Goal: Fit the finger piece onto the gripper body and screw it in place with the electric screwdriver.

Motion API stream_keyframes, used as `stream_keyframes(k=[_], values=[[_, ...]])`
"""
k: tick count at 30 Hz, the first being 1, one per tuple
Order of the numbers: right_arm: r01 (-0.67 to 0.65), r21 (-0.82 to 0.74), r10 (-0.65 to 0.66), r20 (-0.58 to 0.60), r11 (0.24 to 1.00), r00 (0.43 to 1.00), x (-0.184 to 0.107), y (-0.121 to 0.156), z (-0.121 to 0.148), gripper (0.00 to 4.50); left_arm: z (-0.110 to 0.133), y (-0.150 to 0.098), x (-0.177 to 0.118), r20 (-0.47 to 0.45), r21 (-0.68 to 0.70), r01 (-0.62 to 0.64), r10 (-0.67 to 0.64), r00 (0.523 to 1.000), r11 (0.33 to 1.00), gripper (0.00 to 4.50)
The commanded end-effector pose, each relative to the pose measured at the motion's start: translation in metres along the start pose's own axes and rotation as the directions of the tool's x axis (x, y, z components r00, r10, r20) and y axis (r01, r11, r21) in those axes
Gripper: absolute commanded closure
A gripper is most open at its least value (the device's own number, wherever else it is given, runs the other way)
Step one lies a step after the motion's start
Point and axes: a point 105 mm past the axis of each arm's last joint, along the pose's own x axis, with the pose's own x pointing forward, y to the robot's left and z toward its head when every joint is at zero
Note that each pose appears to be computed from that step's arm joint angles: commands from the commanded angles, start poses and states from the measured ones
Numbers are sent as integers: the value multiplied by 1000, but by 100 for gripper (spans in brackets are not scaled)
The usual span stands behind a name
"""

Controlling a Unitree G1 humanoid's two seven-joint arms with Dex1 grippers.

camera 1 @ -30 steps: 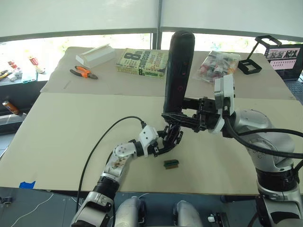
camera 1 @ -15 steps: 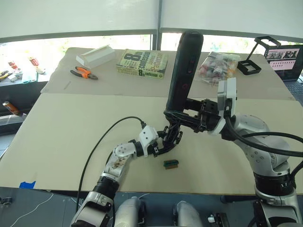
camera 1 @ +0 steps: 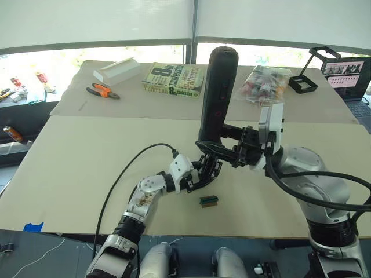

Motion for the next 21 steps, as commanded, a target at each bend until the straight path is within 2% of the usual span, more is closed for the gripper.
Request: stream_keyframes(k=[1,11,21], values=[[74,71,-62,-160,995,985,-8,-5,-44,258,-9,-12,3,-30,-27,48,-49,998,998,199],[73,131,-48,-190,989,981,-7,0,-50,258,-9,-12,2,-35,-23,52,-53,998,998,199],[15,89,4,-213,996,977,-2,10,-54,258,-10,-11,1,-38,-24,53,-54,998,998,199]])
